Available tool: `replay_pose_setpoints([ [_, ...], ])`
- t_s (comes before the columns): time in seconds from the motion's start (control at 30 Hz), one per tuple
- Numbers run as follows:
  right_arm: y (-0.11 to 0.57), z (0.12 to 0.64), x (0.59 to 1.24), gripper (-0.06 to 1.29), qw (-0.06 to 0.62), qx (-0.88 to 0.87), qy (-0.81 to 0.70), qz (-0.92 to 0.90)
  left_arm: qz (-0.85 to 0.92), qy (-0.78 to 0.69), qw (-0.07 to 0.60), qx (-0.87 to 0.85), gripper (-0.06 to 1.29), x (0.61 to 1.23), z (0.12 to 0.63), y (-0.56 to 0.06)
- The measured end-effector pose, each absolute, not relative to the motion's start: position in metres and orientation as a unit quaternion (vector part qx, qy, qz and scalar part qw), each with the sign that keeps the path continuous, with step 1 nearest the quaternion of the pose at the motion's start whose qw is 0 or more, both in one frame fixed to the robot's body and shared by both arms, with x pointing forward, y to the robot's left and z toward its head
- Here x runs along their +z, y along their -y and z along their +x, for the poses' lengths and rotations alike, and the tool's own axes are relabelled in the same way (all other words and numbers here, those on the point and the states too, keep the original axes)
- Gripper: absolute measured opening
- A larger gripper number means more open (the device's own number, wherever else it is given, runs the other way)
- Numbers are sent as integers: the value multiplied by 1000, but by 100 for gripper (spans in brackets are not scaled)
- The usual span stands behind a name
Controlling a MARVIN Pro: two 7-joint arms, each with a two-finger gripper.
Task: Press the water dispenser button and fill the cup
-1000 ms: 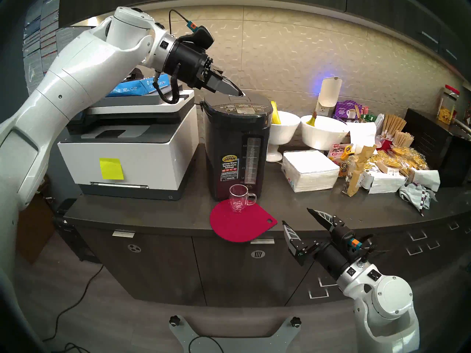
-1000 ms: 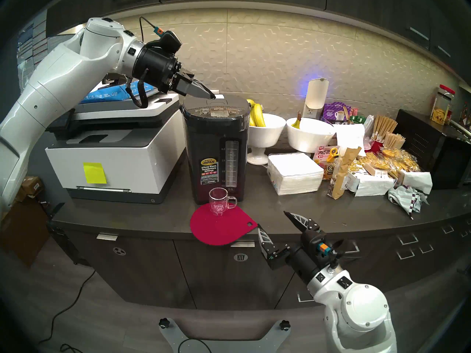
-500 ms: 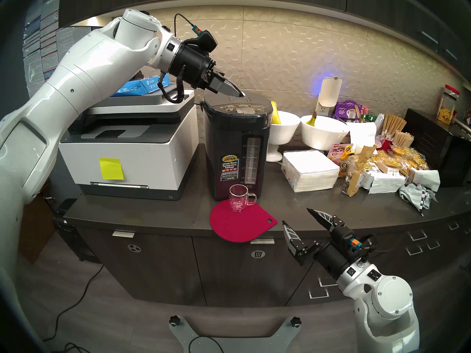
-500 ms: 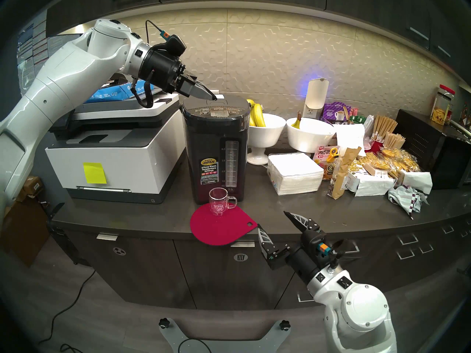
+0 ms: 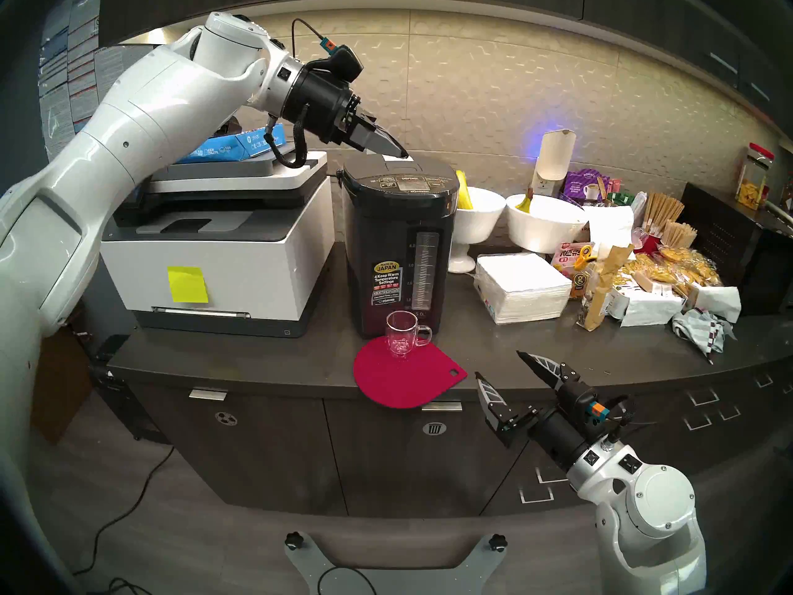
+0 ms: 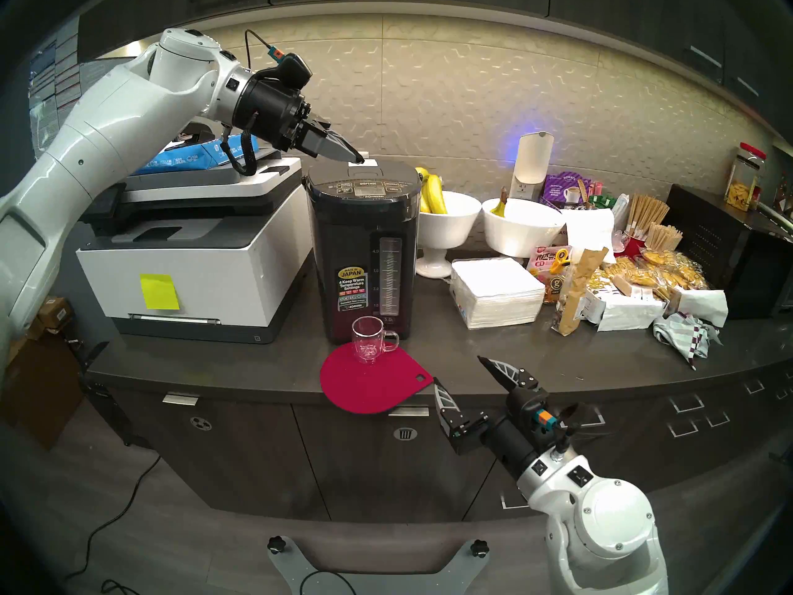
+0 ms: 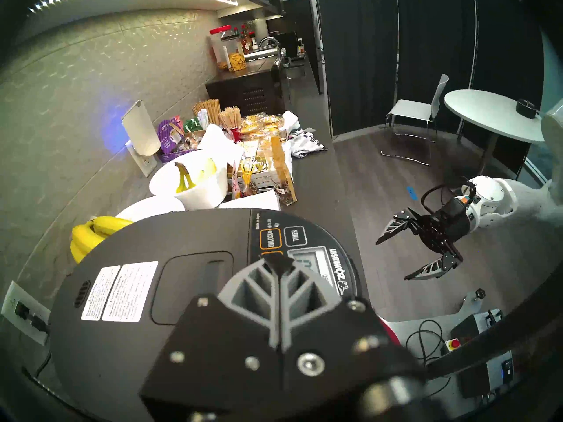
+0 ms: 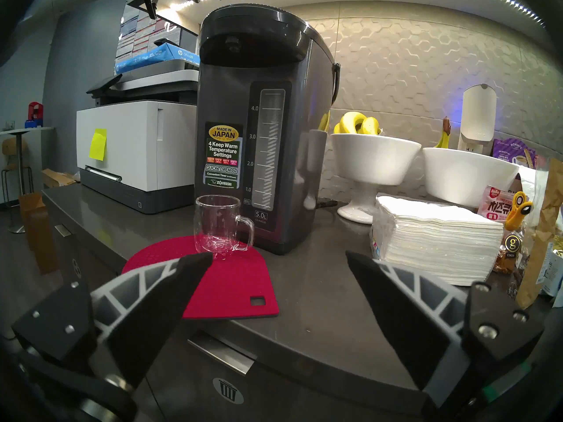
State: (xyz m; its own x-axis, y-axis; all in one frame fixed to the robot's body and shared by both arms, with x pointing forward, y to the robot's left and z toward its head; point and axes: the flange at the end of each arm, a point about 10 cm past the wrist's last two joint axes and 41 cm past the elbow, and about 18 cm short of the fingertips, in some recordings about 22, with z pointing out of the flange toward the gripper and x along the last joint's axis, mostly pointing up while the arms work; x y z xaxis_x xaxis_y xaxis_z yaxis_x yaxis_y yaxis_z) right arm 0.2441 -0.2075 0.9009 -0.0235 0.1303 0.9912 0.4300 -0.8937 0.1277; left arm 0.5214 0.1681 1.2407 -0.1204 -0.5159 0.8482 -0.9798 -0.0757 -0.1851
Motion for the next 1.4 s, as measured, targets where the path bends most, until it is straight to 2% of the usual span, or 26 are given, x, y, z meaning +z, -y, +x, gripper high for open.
replay_pose_setpoints([
  [0.9,208,244,901,125,109,-686,203,-690,576,637,309,409,-2,1229,539,-149],
  [0.97,208,244,901,125,109,-686,203,-690,575,637,307,412,16,1231,538,-150],
  [1.0,208,244,901,125,109,-686,203,-690,574,637,305,415,51,1232,538,-152],
  [1.03,208,244,901,125,109,-686,203,-690,574,636,303,417,100,1233,537,-154],
  [1.07,208,244,901,125,109,-686,203,-690,574,635,301,420,117,1233,537,-156],
  [1.1,208,244,901,125,109,-686,203,-690,574,634,299,423,127,1234,537,-160],
  [1.4,208,244,901,125,109,-686,203,-690,580,625,282,439,127,1235,538,-185],
])
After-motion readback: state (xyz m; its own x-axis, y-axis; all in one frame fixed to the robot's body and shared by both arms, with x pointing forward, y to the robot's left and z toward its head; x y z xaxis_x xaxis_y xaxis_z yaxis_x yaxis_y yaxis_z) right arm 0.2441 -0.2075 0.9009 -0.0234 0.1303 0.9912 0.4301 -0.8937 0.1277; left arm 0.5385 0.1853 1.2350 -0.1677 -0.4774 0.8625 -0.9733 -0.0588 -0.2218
